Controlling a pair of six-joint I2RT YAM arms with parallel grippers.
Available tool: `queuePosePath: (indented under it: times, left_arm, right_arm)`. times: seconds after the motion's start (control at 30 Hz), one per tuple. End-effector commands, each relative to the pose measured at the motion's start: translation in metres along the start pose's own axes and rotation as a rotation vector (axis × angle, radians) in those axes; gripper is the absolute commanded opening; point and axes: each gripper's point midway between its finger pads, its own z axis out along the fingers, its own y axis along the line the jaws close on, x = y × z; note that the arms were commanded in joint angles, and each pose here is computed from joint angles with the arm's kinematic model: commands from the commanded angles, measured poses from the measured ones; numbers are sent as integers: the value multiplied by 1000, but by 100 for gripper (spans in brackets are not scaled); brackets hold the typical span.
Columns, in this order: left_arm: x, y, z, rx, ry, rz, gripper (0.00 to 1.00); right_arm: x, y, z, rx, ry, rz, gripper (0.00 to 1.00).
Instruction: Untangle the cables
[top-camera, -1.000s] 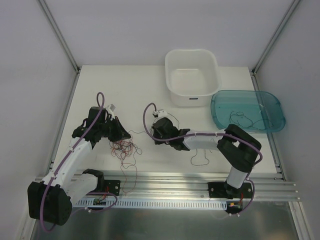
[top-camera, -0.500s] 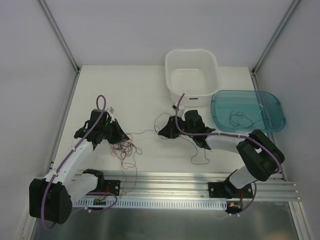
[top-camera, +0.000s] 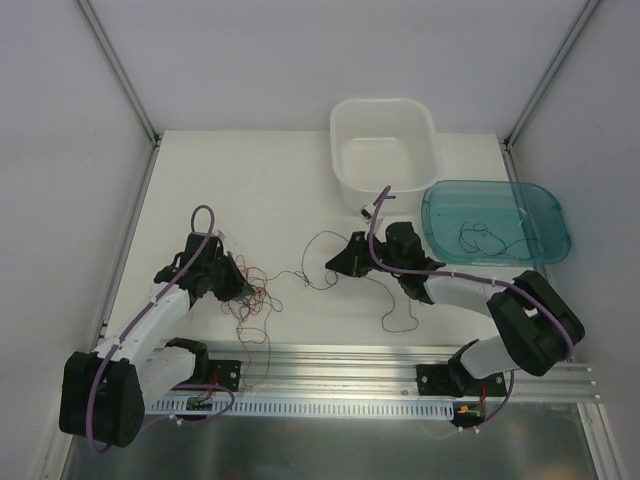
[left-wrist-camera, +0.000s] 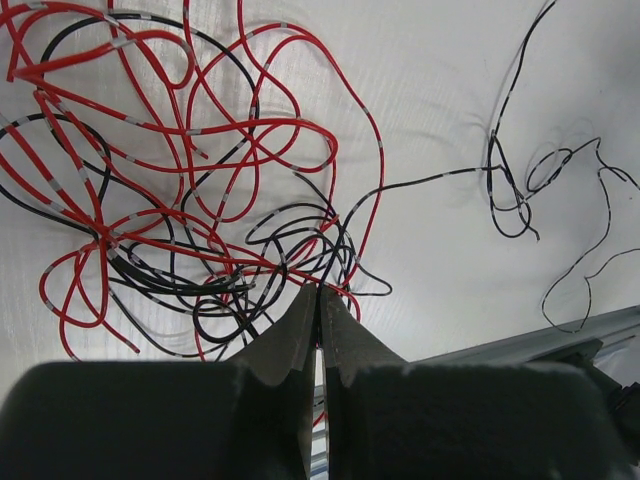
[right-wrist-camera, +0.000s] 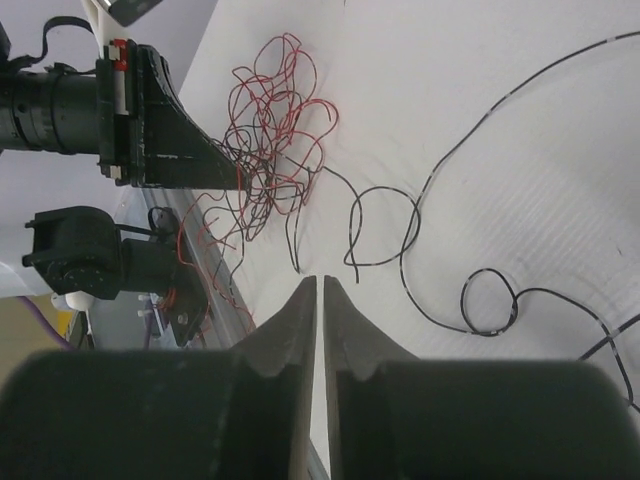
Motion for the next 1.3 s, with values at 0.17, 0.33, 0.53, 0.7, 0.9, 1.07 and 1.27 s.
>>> queuePosePath:
  times: [0.17,0.33,0.53,0.7,0.9,1.07,1.27]
  left_arm:
    - [7,-11,1,59,30,-12,0]
    - [7,-14,-2,78,20,-17,0]
    - [8,-18,-4,96,23,-22,0]
    - [7,-22,-7,110,21,-24,0]
    - [8,-23,-6,112,28,-25,0]
    - [9,-24,-7,117,35,-26,0]
    - [11,-25,-6,119,46,-24,0]
  right_arm:
    - [23,17,14,207,88,-257,36]
    - [27,11,25,462,53,-390,45]
    - [45,-1,32,695,62,-400,40]
    - [54,-11,36,807,41,-374,36]
    - [58,-21,39,858,17,-340,36]
    - [57,-20,50,805,-26,-344,35]
    - [54,-13,65,736,-55,-350,35]
